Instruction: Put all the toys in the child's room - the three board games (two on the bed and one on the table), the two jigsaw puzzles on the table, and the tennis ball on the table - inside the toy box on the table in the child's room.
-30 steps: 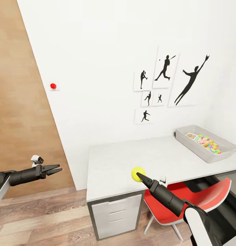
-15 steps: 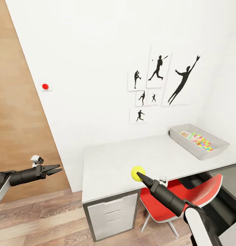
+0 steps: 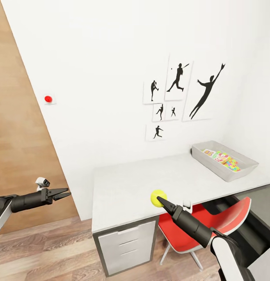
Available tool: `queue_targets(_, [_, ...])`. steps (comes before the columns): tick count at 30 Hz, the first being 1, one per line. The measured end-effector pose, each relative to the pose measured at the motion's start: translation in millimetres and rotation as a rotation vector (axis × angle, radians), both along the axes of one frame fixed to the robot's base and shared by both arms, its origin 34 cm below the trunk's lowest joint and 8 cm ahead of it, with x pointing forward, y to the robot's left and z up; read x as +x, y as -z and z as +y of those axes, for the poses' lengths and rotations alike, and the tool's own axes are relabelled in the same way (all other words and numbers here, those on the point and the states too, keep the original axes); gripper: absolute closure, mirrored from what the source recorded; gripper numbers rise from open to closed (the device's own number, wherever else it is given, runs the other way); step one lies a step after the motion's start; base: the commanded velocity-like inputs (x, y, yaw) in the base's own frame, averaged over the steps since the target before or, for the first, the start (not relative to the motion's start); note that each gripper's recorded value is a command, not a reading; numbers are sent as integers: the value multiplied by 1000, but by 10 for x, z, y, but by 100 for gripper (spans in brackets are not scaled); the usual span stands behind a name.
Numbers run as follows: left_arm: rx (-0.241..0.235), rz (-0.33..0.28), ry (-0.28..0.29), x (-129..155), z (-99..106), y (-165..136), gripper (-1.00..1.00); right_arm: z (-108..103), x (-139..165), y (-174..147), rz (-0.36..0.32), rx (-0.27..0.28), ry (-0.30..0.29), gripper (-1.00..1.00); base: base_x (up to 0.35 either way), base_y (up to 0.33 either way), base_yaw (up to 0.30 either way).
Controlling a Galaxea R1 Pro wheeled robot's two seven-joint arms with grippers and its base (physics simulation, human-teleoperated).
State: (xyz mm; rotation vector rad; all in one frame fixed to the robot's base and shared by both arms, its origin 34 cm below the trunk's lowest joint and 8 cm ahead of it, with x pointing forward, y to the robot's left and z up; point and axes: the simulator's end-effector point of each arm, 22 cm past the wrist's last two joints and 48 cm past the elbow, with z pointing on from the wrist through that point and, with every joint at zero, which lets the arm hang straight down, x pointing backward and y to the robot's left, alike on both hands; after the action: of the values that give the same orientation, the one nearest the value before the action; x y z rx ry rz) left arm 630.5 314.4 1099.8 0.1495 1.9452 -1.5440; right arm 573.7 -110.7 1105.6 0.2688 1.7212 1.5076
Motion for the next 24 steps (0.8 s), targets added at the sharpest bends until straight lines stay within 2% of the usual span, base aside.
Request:
queue_targets(14, [0,-15,-2,-6,10,-58,-100,-4,-14,-53,-13,3,-1,100,0,-8,-221])
queue_targets(24, [-2,-23,-1,-15,3,-96,-100,-43,-15,-98,-23,7,6,100,0,-246,-254])
